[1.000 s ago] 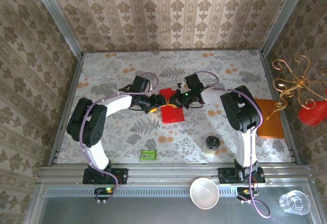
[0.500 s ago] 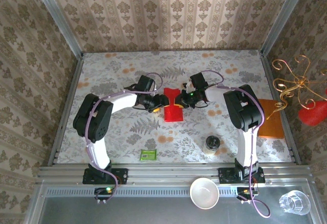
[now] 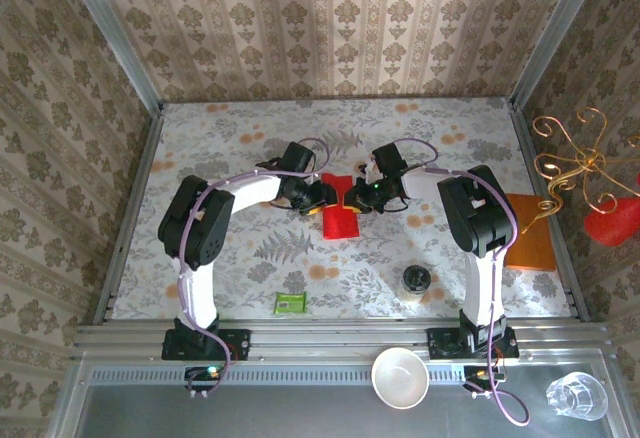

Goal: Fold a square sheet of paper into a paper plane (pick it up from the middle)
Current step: First fold in half a square sheet of paper at the center of the table.

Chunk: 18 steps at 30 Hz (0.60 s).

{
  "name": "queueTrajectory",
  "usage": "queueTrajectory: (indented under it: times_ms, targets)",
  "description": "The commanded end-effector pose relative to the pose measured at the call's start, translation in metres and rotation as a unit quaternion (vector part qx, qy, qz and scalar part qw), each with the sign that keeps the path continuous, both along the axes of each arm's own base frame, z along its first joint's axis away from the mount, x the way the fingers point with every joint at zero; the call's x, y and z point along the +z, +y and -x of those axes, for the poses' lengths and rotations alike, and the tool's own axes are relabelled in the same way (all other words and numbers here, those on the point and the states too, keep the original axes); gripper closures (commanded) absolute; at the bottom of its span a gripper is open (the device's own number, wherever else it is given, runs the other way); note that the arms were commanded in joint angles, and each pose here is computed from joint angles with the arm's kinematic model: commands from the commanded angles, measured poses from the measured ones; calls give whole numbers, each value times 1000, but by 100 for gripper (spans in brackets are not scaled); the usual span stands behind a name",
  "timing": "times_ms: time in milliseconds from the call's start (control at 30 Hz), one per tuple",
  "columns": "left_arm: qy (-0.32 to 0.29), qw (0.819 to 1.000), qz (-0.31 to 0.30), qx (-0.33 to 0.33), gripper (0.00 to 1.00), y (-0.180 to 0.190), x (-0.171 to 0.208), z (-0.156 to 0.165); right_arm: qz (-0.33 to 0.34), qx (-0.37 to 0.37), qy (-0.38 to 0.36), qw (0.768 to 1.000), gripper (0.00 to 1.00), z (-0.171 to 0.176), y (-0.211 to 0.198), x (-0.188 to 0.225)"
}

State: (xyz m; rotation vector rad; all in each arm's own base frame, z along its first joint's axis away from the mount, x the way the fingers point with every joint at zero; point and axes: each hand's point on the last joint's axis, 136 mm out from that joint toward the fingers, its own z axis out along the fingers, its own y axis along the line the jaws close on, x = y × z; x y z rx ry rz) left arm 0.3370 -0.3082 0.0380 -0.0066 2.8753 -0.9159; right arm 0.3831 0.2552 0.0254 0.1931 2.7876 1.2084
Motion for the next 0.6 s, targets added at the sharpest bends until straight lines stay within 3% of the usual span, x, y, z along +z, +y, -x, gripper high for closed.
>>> queueTrajectory:
  times_ms: [0, 233, 500, 567]
  targets:
    - [13, 999, -32, 1, 49, 7, -12, 3, 9, -3, -24, 1000, 87, -10, -4, 15]
    - [26, 998, -64, 2, 53, 12, -24, 8, 12, -5, -23, 1000, 87, -12, -6, 13]
    - [52, 989, -138, -8, 58, 26, -53, 22, 31, -27, -38, 998, 65, -13, -23, 35]
    - [59, 987, -147, -8, 58, 28, -60, 25, 49, -47, -39, 997, 64, -13, -38, 37]
